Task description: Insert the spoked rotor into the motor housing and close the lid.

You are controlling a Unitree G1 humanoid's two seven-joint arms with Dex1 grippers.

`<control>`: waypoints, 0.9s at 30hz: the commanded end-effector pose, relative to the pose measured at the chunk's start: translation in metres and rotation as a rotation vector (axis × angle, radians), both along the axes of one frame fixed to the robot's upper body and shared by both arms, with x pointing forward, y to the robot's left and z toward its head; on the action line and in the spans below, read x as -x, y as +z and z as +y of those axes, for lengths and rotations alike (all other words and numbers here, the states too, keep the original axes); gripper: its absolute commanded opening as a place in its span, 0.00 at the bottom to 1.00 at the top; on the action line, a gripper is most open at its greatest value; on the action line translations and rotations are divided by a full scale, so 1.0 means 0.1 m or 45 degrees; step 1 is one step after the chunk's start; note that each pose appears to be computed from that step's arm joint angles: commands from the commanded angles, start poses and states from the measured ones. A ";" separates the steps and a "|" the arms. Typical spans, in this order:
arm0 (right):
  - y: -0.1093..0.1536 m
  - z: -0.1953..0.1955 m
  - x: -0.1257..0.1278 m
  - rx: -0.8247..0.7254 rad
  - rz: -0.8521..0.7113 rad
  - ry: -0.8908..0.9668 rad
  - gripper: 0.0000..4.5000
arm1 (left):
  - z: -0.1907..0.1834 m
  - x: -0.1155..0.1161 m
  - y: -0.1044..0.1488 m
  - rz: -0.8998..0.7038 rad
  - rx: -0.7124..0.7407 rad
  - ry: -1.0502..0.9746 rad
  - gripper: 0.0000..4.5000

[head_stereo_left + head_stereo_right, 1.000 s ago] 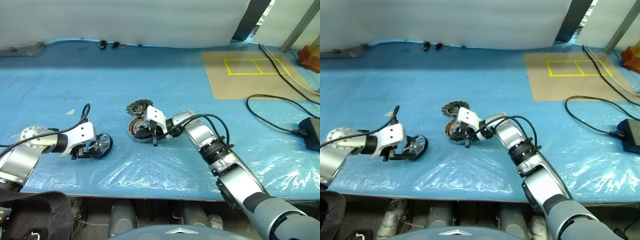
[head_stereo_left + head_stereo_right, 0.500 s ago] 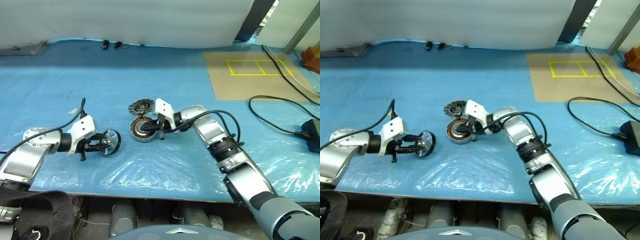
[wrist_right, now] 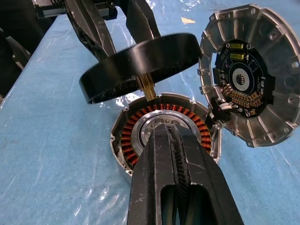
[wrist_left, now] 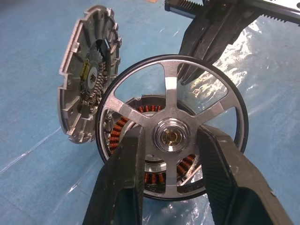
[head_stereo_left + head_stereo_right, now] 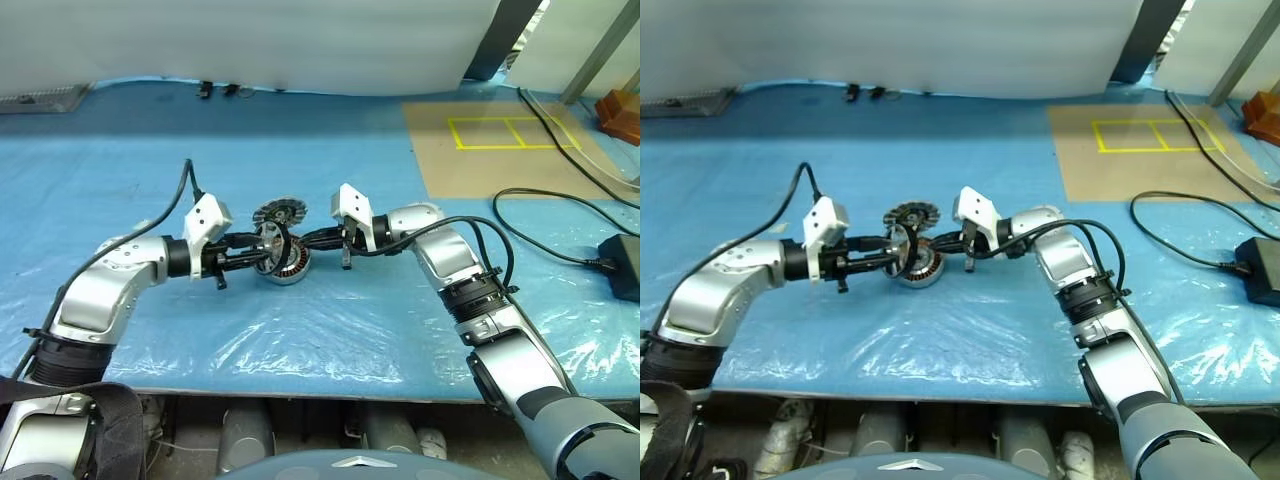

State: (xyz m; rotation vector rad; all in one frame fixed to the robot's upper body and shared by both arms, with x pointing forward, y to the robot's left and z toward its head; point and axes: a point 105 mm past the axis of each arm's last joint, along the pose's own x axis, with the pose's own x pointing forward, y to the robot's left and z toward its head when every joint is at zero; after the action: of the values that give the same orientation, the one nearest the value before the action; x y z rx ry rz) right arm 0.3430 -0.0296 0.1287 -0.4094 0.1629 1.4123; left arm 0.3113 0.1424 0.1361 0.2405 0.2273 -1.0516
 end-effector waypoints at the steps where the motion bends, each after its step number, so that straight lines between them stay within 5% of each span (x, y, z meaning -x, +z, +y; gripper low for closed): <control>1: 0.21 0.01 -0.04 -0.060 -0.067 -0.003 0.00 | -0.07 -0.06 0.04 -0.050 -0.022 -0.001 0.29; 27: 0.19 -0.05 -0.09 -0.069 -0.061 -0.072 0.00 | 0.00 -0.05 -0.15 0.124 -0.150 0.045 0.29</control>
State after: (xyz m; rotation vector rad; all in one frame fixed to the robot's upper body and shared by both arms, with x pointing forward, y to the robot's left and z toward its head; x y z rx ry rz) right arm 0.3507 -0.0366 0.1324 -0.3979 0.1564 1.3494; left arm 0.3197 0.1416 0.1215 0.2659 0.3628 -1.0142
